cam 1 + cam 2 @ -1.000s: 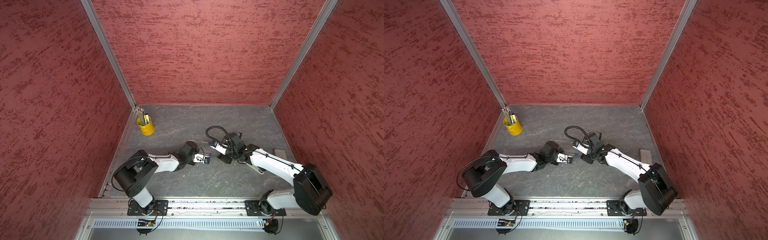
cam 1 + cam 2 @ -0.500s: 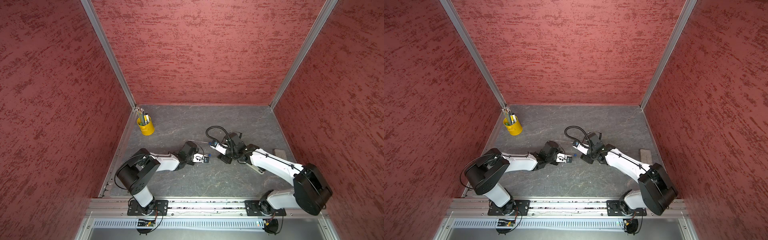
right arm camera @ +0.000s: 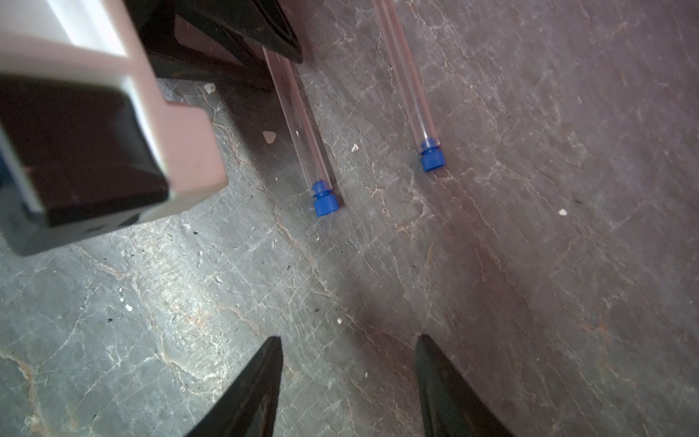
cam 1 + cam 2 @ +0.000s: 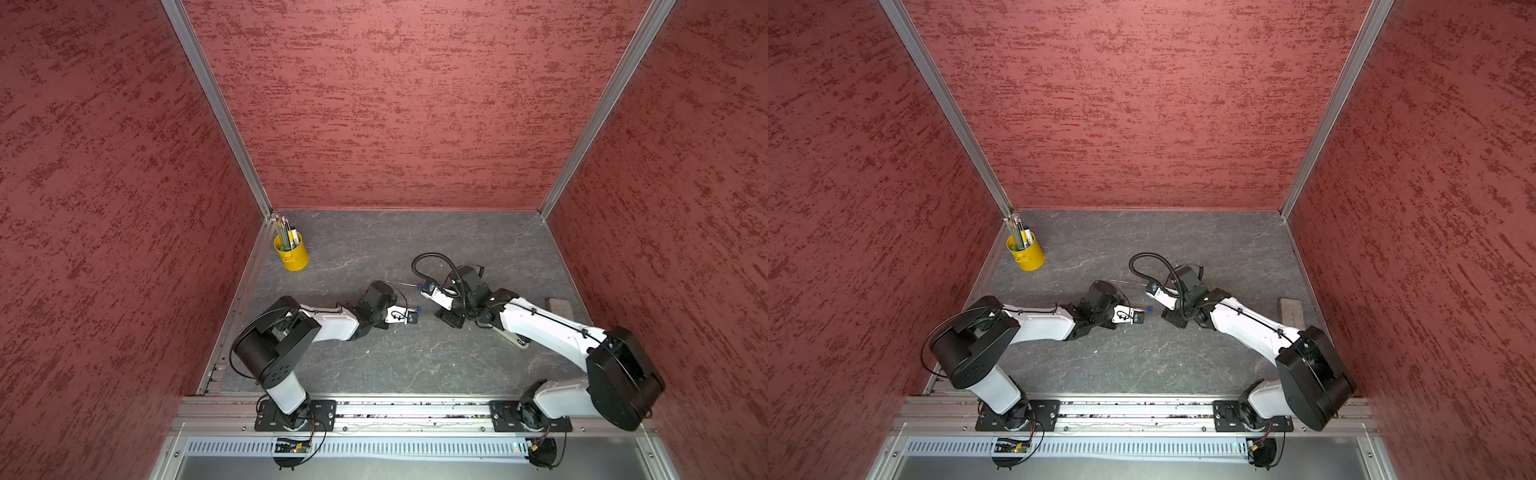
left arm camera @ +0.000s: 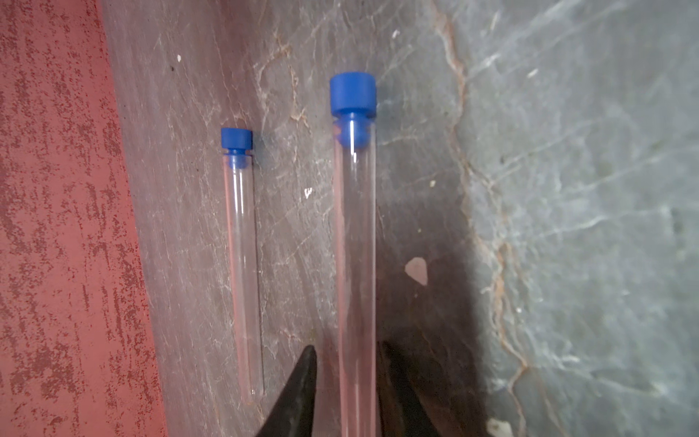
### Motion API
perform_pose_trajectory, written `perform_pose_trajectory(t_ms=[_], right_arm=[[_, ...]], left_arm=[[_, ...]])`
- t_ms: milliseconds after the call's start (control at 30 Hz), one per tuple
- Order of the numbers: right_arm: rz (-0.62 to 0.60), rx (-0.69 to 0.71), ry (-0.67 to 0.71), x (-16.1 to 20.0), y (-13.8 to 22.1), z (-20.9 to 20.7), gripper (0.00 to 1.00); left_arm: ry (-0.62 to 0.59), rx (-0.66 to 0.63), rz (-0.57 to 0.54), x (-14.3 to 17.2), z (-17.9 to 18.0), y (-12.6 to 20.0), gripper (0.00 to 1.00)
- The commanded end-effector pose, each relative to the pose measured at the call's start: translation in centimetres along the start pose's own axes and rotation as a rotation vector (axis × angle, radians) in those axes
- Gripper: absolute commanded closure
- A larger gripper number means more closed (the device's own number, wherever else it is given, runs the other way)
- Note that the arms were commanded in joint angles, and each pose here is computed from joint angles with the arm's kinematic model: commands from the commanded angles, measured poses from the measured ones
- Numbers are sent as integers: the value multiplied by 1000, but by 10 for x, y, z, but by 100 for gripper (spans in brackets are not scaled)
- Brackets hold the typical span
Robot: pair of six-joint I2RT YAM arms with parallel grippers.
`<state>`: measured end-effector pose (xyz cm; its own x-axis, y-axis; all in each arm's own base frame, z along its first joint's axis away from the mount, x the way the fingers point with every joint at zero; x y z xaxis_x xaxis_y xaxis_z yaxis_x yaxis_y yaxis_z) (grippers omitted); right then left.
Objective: Insert stoppers into test tubes
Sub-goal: Place the test tube at the center of the board, then reset both arms
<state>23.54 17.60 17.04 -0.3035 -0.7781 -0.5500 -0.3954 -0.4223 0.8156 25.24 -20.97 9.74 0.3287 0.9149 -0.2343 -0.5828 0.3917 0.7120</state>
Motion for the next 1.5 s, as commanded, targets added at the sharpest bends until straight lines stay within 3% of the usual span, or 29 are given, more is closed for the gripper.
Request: perform_pose_trajectory(t_ms=[0, 233, 667, 867, 1067, 1200, 1300, 1467], right_arm=[[-16, 33, 7, 0, 5, -3, 41], [-17, 27, 7, -1, 4, -2, 41], [-30, 31, -8, -7, 8, -5, 40], [-57, 64, -21, -12, 16, -8, 40], [-93, 151, -60, -20, 25, -18, 36], [-155, 226, -116, -29, 36, -30, 21], [-211, 286, -147, -33, 44, -38, 18], [-299, 421, -234, -34, 56, -56, 1]], left_arm=[[14, 14, -3, 1, 0, -1, 69], [12, -1, -20, -3, 6, 7, 61], [2, -22, -39, -11, 15, 31, 60], [121, -8, -101, -17, 34, 55, 55], [229, 41, -181, -19, 48, 81, 38], [297, 52, -252, -20, 57, 99, 26], [358, 41, -361, -20, 66, 114, 0], [471, -37, -450, -11, 84, 132, 1]])
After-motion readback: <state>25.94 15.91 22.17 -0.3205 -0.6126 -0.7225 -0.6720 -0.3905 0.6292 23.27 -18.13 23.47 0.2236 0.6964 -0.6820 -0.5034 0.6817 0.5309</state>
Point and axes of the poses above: each gripper's point midway between its finger pads, its own y axis back along the fingers, its own z axis along the line the jaws close on, x = y × z, the point moved 10 cm from there along y, back along the fingers
